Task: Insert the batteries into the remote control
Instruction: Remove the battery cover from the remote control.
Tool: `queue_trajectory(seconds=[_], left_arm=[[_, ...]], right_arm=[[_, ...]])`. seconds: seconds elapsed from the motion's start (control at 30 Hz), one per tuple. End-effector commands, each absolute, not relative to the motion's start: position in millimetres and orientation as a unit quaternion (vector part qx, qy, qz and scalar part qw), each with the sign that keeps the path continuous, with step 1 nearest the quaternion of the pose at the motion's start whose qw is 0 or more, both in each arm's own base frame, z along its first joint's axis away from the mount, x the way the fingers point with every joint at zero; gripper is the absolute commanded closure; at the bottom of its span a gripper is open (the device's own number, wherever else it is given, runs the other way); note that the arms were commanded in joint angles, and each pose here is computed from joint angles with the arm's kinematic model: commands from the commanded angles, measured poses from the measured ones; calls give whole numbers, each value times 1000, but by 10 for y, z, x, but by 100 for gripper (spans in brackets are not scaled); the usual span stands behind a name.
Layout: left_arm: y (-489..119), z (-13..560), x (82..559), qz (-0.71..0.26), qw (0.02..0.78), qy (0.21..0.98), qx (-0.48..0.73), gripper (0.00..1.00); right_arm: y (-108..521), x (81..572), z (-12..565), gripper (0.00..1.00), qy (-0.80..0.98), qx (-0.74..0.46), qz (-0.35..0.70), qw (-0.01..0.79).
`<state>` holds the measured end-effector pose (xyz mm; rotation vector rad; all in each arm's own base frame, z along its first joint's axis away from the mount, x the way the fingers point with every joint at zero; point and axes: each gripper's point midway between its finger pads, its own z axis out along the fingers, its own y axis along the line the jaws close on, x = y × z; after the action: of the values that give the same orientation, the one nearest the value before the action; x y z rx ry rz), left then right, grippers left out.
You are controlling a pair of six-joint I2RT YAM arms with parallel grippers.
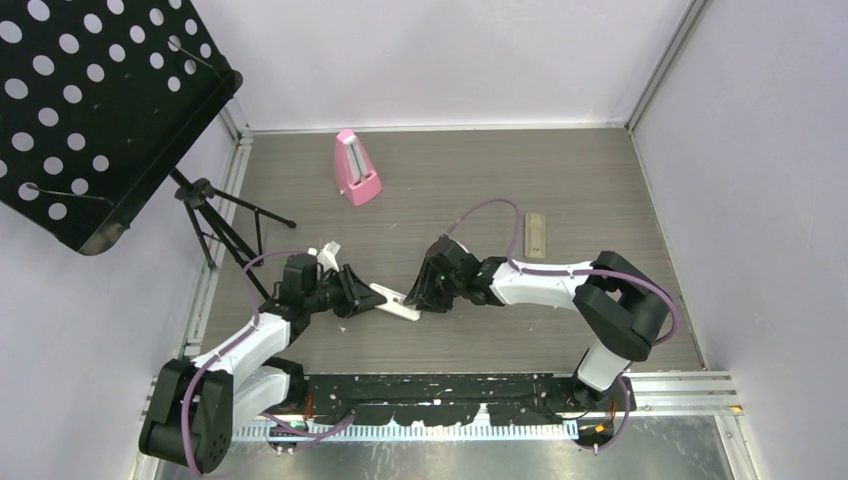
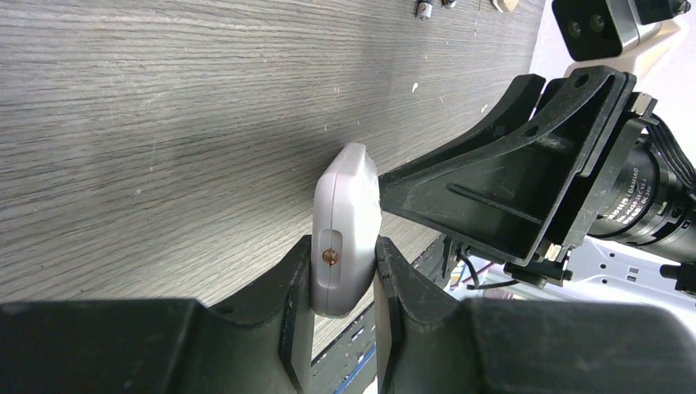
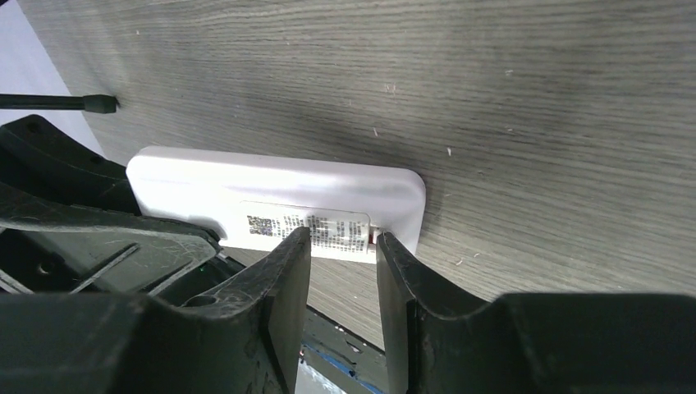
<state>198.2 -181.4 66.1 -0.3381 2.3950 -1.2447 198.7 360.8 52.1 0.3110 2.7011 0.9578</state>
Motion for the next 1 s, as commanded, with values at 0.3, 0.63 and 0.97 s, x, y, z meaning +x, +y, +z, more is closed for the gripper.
queue_trajectory(seconds=[0.3, 0.63, 0.97], left_arm=[[-1768, 577, 1974, -428, 212, 871, -114, 100], [-1777, 575, 1959, -431, 209, 871, -112, 100], [-1825, 546, 1866, -446, 185, 870, -105, 100]], right_arm=[[3670, 2068, 537, 58, 934, 91, 311, 154], [3689, 2065, 451, 58, 935, 94, 308, 147], [3944, 2101, 655, 58, 890, 105, 415, 158]])
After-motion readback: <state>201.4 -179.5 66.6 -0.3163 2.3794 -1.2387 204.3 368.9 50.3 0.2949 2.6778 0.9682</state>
